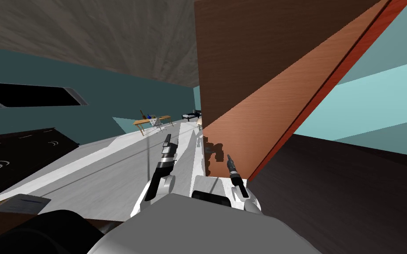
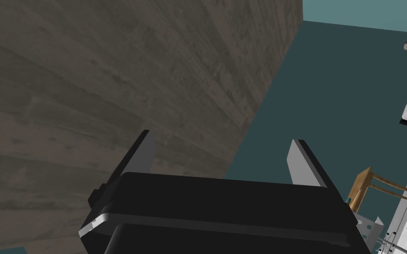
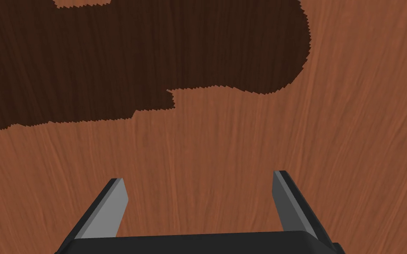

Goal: Push the door open

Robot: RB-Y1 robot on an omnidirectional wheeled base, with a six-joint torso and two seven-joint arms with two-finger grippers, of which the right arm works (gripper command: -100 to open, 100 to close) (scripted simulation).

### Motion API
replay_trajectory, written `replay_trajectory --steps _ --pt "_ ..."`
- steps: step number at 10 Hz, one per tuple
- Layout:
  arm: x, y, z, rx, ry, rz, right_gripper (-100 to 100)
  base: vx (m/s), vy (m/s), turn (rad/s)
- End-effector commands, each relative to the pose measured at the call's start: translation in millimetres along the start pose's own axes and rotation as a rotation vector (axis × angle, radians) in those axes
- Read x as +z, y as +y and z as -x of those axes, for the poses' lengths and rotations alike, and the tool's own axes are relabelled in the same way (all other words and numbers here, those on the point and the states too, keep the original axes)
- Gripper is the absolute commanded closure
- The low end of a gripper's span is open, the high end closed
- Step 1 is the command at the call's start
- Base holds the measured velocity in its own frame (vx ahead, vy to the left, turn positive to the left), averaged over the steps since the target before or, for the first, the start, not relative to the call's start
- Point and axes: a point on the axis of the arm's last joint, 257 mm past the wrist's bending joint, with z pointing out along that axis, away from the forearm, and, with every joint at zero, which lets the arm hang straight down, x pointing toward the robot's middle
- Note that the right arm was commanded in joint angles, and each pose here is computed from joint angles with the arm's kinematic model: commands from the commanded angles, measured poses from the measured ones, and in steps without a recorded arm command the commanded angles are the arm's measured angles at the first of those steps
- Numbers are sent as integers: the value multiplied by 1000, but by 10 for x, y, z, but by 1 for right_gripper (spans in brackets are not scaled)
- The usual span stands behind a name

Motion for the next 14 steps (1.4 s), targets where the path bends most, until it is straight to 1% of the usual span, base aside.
replay_trajectory --steps 1,3,4,5,6,7,9,10,11,13,14 --pt "8 -6 -214 13 31 -1 -100 -58 58 -185" --pt "8 -6 -214 13 31 -1 -100 -24 35 -26" --pt "5 4 -395 26 56 0 -100 -40 41 -137" --pt "2 15 -525 36 73 1 -100 -77 96 -233" --pt "-2 27 -645 47 88 2 -100 -104 139 -162" --pt "-5 36 -722 54 97 3 -100 -103 133 -86" --pt "-5 36 -722 54 97 3 -100 -54 62 2" --pt "-10 53 -846 66 112 5 -100 -93 108 -68" --pt "-13 61 -900 71 118 5 -100 -120 183 -79" --pt "-16 71 -964 78 124 6 -100 -90 137 -29" --pt "-13 71 -942 76 122 6 -100 -49 63 -15"
